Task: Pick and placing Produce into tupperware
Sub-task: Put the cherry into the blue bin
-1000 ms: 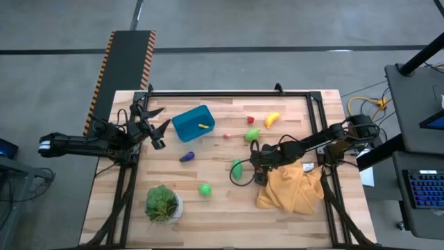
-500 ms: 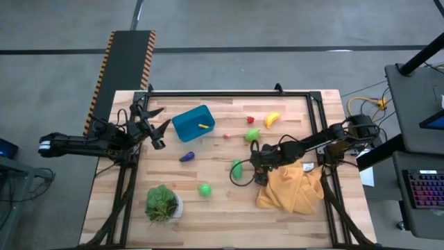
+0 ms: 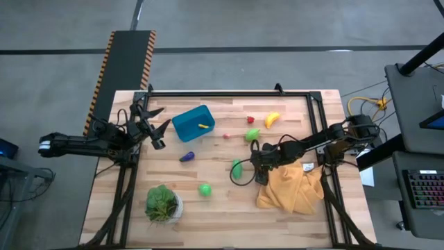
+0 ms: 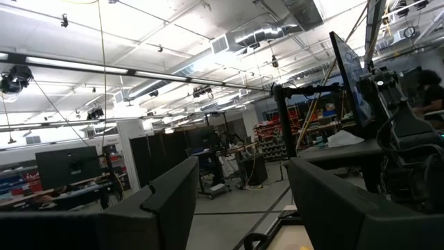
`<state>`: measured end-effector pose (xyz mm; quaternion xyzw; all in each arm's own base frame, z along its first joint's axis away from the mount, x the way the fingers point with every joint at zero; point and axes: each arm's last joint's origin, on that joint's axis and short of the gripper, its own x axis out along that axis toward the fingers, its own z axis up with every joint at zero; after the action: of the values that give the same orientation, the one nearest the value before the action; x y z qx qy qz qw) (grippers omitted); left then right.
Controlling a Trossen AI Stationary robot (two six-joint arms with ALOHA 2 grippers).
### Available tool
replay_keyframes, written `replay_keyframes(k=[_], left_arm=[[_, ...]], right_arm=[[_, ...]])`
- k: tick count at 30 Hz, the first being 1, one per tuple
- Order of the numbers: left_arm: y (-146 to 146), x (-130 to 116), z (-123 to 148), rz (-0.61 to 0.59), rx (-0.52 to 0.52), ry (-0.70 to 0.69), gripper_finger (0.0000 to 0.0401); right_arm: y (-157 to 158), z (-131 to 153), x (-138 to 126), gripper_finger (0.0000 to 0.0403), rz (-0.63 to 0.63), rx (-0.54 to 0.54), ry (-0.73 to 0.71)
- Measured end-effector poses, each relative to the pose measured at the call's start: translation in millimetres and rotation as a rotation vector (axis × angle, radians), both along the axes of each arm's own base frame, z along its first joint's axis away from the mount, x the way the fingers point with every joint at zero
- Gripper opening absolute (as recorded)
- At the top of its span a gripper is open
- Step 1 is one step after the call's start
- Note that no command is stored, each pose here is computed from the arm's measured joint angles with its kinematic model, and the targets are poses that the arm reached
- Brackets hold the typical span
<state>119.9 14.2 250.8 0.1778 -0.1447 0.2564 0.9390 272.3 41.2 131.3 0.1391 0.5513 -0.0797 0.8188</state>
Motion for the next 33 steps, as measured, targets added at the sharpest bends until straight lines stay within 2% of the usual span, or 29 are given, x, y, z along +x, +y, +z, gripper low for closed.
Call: replay_keyframes(k=[7,17,23,33], left_arm=[[0,0,0,-0.001,0.000,0.000,0.0209],[0,0,0,0.000,0.000,0.000,0.0209],[0,0,0,0.000,0.000,0.000,0.0209],[0,0,0,0.000,0.000,0.001,0.0209]], right_arm=[[0,0,0,0.0134,0.004,0.007,0.003],[1,0,0,0.0053,0.007,0.015,-0.002],[1,0,1,0.0030,0.010,0.020,-0.015],[2,6,11,0.0024,0.032,0.021,-0.128]])
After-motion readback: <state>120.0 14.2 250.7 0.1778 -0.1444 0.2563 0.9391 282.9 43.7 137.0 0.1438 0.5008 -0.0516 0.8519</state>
